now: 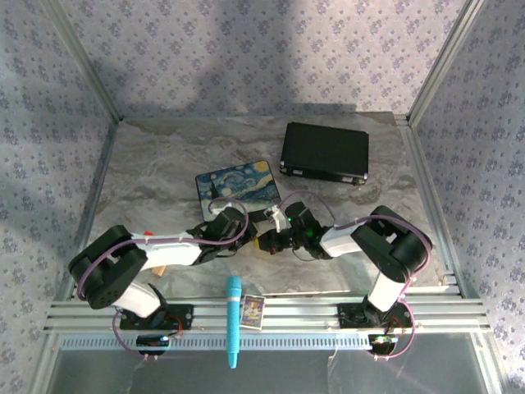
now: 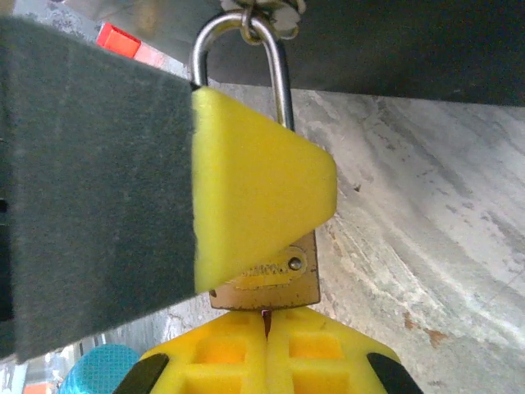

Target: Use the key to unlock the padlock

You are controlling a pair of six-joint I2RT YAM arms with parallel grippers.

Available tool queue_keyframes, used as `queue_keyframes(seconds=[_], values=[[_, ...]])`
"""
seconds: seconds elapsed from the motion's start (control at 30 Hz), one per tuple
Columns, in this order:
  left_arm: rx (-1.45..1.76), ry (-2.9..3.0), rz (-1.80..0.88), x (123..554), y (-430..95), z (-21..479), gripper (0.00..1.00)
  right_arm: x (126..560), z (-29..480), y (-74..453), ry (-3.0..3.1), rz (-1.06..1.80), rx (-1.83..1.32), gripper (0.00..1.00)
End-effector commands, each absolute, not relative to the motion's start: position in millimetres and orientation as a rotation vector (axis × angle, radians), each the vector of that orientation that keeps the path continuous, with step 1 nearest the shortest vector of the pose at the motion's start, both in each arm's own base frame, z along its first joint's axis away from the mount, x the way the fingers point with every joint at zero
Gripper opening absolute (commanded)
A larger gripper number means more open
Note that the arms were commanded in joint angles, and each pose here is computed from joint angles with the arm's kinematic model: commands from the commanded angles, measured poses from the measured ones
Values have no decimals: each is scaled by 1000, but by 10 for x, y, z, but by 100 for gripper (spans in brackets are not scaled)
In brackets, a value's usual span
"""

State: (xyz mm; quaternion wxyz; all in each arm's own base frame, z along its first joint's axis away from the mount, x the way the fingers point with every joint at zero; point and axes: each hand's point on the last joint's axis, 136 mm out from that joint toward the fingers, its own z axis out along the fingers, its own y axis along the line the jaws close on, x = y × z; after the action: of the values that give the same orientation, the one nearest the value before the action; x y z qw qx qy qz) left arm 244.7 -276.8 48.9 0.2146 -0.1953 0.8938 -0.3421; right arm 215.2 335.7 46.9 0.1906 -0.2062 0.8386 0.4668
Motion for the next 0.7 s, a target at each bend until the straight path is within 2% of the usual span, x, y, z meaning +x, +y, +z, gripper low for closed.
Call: queue_keyframes(seconds=[0.0,0.2,0.3,0.43,0.5,0.57,0.67], values=[[-578,2583,-997,2225,-2878,389,0,2083,574,3520,2320,1391,-572,4],[-589,2582,-926,2219,-2757,401,0,2128,681,3495,2272,1489,-488,4],[-588,2580,-950,2206,-2775,407,4,2142,710,3510,2260,1543,-463,4],[-604,2581,-955,2191,-2757,392,0,2186,695,3459,2265,1566,-417,4],[-614,2570,-982,2187,-2751,412,0,2218,637,3376,2288,1543,-387,9],[-614,2566,-1010,2179,-2755,450,0,2256,542,3267,2331,1471,-357,20],[-618,2561,-1071,2169,-2783,493,0,2262,455,3165,2379,1371,-352,25]])
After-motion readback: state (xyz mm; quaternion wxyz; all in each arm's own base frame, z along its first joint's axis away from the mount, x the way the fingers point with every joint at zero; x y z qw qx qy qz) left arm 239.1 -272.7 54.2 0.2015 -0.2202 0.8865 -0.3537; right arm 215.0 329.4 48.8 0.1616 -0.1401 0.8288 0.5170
